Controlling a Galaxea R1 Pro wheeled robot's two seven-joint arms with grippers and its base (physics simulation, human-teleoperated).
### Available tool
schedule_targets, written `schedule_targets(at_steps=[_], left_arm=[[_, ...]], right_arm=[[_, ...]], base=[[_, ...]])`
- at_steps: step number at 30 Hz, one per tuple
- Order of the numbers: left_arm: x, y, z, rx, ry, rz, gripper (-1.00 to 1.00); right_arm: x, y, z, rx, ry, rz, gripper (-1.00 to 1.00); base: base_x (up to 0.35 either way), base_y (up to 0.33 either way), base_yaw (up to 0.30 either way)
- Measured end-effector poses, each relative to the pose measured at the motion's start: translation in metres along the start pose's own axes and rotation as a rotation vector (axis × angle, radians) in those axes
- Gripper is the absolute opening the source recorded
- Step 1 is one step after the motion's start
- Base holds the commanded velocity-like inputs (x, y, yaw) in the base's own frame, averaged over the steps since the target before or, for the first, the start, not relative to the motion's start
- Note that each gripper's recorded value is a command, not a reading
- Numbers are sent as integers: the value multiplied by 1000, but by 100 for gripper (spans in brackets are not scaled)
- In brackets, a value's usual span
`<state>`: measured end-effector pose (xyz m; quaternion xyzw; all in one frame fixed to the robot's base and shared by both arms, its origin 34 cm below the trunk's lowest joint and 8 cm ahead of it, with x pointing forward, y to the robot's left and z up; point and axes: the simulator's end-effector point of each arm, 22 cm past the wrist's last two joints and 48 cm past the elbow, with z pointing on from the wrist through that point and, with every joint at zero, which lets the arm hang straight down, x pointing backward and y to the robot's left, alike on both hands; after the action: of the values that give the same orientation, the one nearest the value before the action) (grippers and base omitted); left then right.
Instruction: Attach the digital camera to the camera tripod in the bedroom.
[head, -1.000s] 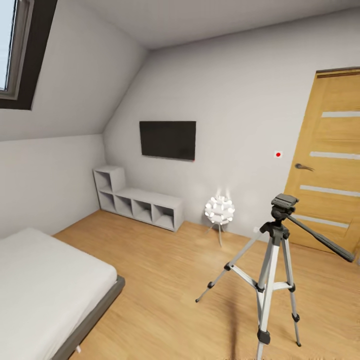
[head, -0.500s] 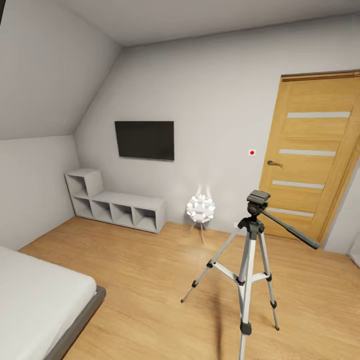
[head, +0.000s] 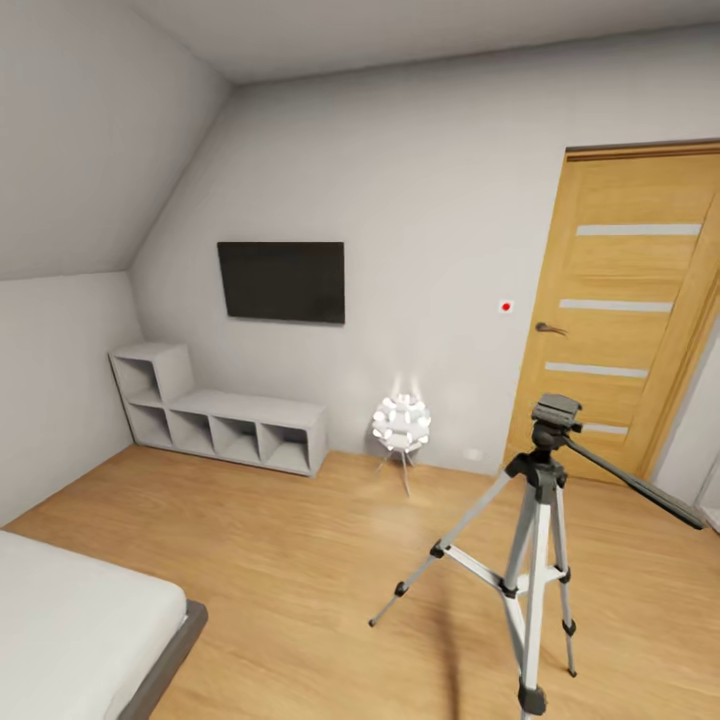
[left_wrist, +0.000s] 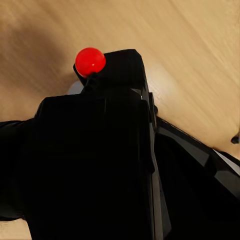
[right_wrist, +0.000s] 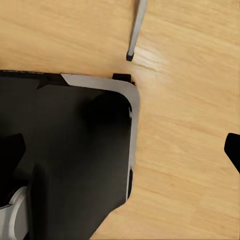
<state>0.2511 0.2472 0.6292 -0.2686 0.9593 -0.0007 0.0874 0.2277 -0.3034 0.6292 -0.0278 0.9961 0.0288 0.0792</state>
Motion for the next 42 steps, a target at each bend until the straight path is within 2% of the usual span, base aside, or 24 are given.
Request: schedule_targets(at_steps=[9, 20, 42], left_arm=[[0, 0, 0, 0, 0, 0, -100], [0, 0, 0, -1, 0, 0, -100], [0, 0, 0, 0, 1, 0, -100]], right_arm=[[0, -1, 0, 0, 2, -3, 100], [0, 1, 0, -1, 0, -1, 100], [0, 2, 0, -2, 1, 7, 100]], base=[[230, 224, -1], [46, 44, -6], [0, 0, -269]])
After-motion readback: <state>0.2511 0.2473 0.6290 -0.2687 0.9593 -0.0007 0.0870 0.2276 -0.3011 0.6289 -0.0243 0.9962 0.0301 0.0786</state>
